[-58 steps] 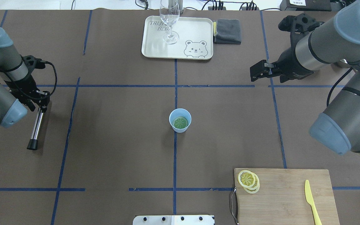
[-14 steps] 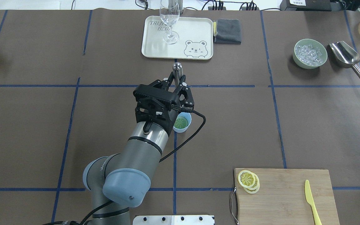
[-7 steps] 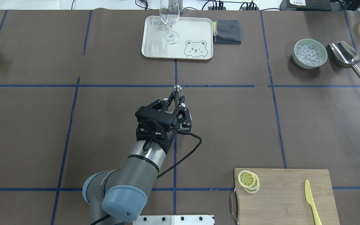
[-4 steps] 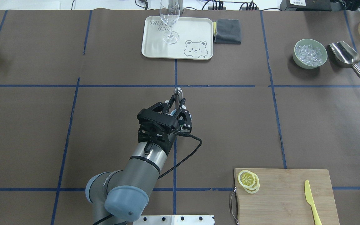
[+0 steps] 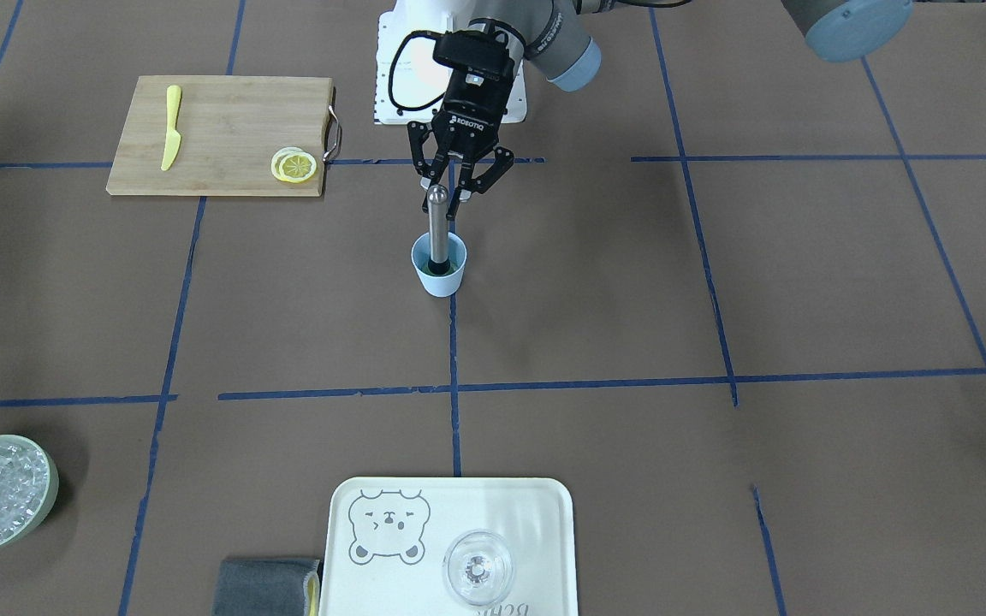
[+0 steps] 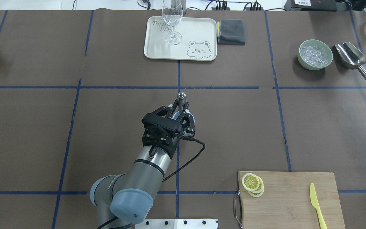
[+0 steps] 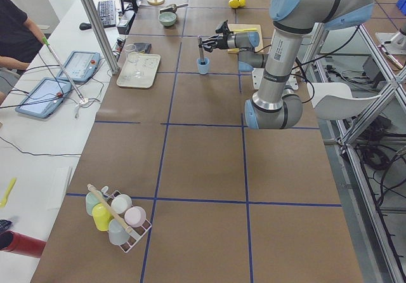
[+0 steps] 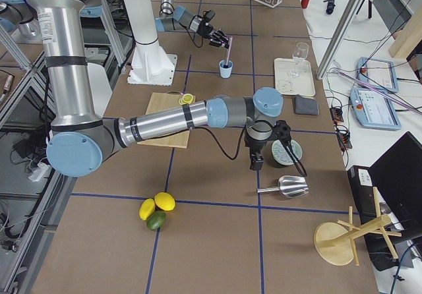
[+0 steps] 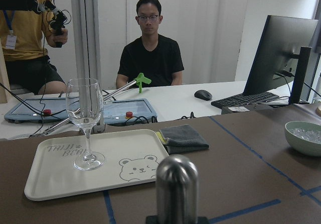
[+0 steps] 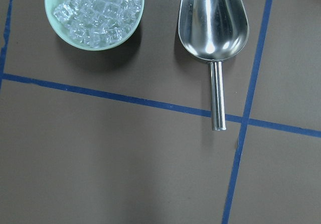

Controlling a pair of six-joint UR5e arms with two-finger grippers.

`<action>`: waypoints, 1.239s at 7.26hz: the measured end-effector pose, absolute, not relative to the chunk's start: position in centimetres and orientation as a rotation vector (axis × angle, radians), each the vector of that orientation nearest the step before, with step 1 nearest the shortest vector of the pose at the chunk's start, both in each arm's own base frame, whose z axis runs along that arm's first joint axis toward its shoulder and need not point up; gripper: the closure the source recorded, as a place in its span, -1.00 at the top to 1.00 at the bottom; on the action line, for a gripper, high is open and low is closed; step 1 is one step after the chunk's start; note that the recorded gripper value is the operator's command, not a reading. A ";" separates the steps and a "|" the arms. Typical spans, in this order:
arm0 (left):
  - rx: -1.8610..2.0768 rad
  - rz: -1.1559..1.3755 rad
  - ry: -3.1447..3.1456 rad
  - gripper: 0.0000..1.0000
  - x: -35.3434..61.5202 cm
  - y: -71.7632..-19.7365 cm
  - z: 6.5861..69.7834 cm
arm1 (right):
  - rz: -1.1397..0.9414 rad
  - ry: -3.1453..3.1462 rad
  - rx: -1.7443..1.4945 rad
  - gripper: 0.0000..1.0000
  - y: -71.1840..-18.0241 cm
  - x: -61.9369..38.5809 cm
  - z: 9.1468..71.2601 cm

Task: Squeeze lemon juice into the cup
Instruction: 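Press the muddler down into the cup onto the lemon slice with the left gripper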

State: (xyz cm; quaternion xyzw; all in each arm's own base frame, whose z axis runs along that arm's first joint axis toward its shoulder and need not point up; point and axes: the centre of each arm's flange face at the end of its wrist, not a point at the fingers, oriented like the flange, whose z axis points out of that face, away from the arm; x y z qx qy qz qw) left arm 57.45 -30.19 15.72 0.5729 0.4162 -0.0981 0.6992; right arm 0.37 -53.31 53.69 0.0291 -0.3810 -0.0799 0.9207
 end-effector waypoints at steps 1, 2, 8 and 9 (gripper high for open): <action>1.276 -0.216 0.923 -1.00 57.6 -30.2 15.9 | -0.164 -0.783 0.060 1.00 -53.3 0.4 53.7; 1.275 -0.212 0.917 -1.00 57.9 -30.3 16.2 | -0.164 -0.783 0.060 1.00 -53.3 0.4 53.7; 1.289 -0.211 0.929 -1.00 56.8 -30.1 15.2 | -0.165 -0.784 0.062 1.00 -53.3 0.4 53.5; 1.318 -0.202 0.938 -1.00 55.3 -29.9 14.2 | -0.166 -0.785 0.063 1.00 -53.3 0.4 53.5</action>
